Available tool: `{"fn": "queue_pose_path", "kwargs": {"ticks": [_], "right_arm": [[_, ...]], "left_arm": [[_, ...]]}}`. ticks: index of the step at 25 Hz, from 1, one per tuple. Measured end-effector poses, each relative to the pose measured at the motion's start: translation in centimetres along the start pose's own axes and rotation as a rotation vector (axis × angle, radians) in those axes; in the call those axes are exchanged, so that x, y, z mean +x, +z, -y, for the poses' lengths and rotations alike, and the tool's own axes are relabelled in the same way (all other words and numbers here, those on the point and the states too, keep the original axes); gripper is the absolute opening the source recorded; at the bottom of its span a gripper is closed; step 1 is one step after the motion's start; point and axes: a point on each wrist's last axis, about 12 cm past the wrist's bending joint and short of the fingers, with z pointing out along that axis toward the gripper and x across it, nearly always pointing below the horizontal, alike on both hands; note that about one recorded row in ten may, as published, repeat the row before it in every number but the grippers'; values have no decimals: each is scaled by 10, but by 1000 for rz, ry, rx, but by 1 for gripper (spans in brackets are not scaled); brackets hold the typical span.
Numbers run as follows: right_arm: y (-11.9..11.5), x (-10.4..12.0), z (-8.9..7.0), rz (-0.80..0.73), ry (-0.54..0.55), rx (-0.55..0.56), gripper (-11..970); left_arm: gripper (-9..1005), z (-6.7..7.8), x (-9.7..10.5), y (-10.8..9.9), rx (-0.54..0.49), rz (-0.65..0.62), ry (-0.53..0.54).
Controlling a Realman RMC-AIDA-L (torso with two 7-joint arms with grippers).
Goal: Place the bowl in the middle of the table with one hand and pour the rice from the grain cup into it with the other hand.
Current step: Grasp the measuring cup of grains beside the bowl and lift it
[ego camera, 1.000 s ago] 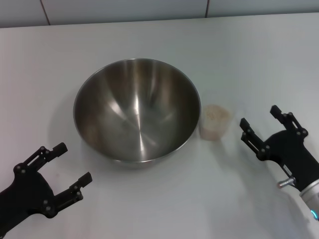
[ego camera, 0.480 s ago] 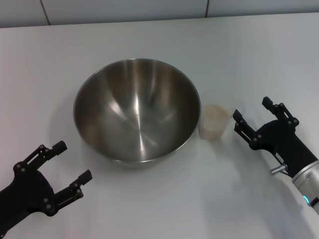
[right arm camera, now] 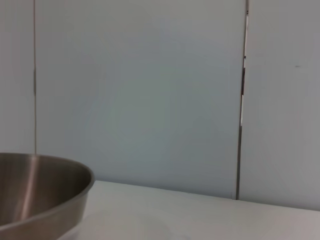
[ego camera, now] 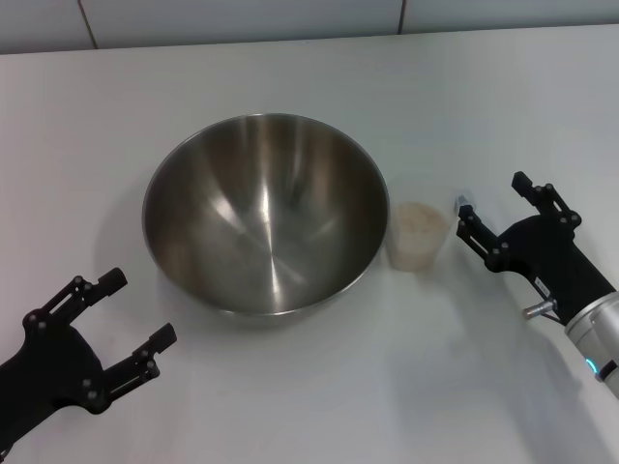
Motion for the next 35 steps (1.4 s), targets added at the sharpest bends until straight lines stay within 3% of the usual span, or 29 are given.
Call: {"fn": "queue_pose_path", "kwargs": {"ticks": [24,35], "right_arm": [[11,-2,-3,-17,-11,-32,624],[10,-2,-4,-13,-6,-34,379]], "left_arm": [[840,-2,-1,2,-7,2,4],[840,-2,0,2,-9,0,1]]}}
